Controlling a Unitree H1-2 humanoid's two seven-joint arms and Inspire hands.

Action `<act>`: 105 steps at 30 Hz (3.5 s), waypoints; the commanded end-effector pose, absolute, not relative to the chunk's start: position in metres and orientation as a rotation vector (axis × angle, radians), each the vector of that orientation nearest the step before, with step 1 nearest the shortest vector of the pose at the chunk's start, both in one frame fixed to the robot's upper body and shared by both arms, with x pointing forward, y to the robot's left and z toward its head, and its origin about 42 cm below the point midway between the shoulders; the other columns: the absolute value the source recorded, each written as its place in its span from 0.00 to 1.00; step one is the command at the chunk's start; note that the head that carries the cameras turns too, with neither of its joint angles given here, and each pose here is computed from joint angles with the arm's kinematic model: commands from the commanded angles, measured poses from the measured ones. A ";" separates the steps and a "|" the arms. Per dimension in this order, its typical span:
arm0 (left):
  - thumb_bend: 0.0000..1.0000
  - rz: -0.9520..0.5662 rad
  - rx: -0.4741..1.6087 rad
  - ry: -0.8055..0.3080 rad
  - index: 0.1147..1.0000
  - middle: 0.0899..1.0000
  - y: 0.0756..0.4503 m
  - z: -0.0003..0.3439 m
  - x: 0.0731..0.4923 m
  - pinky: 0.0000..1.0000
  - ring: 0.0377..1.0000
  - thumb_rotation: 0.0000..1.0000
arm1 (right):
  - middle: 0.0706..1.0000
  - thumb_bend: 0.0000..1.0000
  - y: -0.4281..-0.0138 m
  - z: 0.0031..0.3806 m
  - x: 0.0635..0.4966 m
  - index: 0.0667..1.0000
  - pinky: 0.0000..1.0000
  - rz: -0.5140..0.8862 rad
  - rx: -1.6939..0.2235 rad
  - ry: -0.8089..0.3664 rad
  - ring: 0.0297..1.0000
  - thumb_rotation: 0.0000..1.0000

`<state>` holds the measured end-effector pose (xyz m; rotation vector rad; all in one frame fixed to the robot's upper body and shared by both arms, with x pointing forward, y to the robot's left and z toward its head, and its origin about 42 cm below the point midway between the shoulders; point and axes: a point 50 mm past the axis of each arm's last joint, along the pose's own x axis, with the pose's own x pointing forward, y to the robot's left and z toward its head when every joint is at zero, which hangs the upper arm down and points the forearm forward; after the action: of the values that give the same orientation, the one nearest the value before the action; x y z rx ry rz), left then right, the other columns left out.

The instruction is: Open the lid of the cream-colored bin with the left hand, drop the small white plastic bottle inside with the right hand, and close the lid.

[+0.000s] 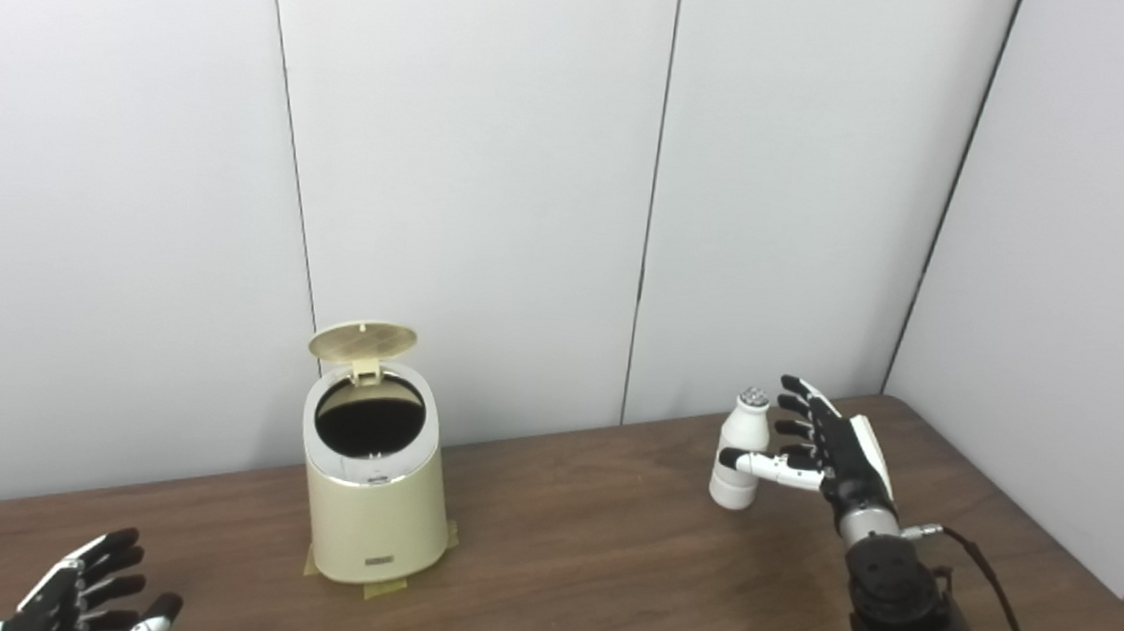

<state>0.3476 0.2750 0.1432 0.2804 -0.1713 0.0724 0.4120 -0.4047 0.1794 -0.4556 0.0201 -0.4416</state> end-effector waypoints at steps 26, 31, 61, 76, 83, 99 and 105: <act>0.54 0.055 0.326 -0.273 0.79 0.76 0.276 0.171 0.352 0.67 0.73 0.06 | 0.73 0.77 -0.384 0.179 0.432 0.74 0.63 -0.477 -0.439 -0.094 0.70 0.05; 0.54 0.054 0.331 -0.269 0.78 0.76 0.276 0.171 0.351 0.68 0.73 0.05 | 0.71 0.77 -0.382 0.177 0.435 0.72 0.60 -0.500 -0.425 -0.118 0.67 0.04; 0.52 0.047 0.316 -0.270 0.80 0.79 0.269 0.168 0.352 0.73 0.77 0.00 | 0.39 0.52 -0.334 0.223 0.431 0.49 0.28 -0.511 -0.415 -0.416 0.32 0.00; 0.56 0.035 0.291 -0.248 0.80 0.79 0.255 0.154 0.353 0.72 0.77 0.00 | 0.40 0.52 -0.229 0.303 0.447 0.48 0.31 -0.196 -0.492 -0.620 0.35 0.00; 0.63 0.031 0.269 -0.247 0.79 0.78 0.247 0.141 0.353 0.70 0.76 0.04 | 0.39 0.52 -0.196 0.314 0.457 0.49 0.28 -0.091 -0.482 -0.662 0.32 0.00; 0.67 0.028 0.260 -0.249 0.80 0.79 0.229 0.128 0.355 0.68 0.76 0.16 | 0.39 0.52 -0.146 0.315 0.471 0.49 0.28 0.039 -0.514 -0.687 0.33 0.00; 0.67 0.030 0.268 -0.258 0.79 0.78 0.226 0.127 0.355 0.67 0.76 0.16 | 0.39 0.52 -0.132 0.311 0.479 0.49 0.30 0.069 -0.523 -0.690 0.32 0.00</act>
<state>0.3550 0.2355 0.1286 0.2627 -0.2274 0.0303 0.4729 -0.1435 0.2723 -0.5368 -0.5603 0.0691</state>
